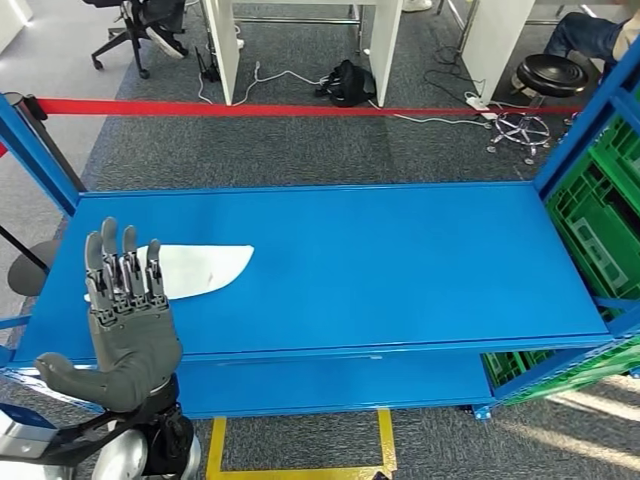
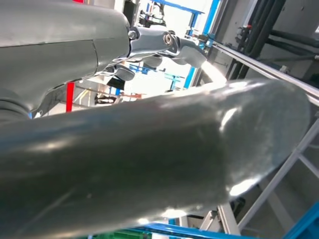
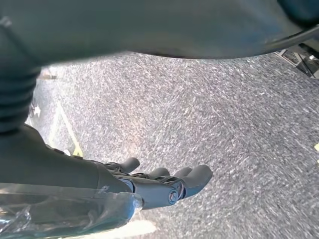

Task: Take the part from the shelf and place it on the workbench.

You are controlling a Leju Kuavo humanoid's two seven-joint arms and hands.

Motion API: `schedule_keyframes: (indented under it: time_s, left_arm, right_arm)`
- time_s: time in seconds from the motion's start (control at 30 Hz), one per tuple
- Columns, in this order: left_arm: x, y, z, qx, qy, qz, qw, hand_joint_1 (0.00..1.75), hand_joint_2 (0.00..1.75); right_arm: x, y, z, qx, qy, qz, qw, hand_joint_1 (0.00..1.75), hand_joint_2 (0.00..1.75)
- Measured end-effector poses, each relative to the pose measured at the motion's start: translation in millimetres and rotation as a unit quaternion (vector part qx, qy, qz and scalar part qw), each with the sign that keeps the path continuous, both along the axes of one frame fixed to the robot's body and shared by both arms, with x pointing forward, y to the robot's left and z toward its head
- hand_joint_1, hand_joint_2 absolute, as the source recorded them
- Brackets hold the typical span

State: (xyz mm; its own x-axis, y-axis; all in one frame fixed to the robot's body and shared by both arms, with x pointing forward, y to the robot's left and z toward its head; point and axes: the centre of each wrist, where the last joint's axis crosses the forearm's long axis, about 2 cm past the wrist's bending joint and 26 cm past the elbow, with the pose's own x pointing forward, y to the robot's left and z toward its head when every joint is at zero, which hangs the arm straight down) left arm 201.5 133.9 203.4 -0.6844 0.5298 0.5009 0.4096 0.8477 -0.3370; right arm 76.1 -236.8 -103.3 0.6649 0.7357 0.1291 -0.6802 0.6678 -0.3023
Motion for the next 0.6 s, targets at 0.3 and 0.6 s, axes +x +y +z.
schedule_keyframes:
  time_s: [0.3,0.6]
  left_arm:
    - [-0.1,-0.2,-0.1,-0.001,0.000,-0.002,1.000,0.00,0.00]
    - [-0.1,-0.2,-0.1,-0.001,0.000,-0.002,1.000,0.00,0.00]
  right_arm:
    - [2.1,-0.2,0.3,-0.003,0.008,0.013,1.000,0.00,1.75]
    - [2.1,0.4,0.3,-0.004,0.008,0.013,1.000,0.00,1.75]
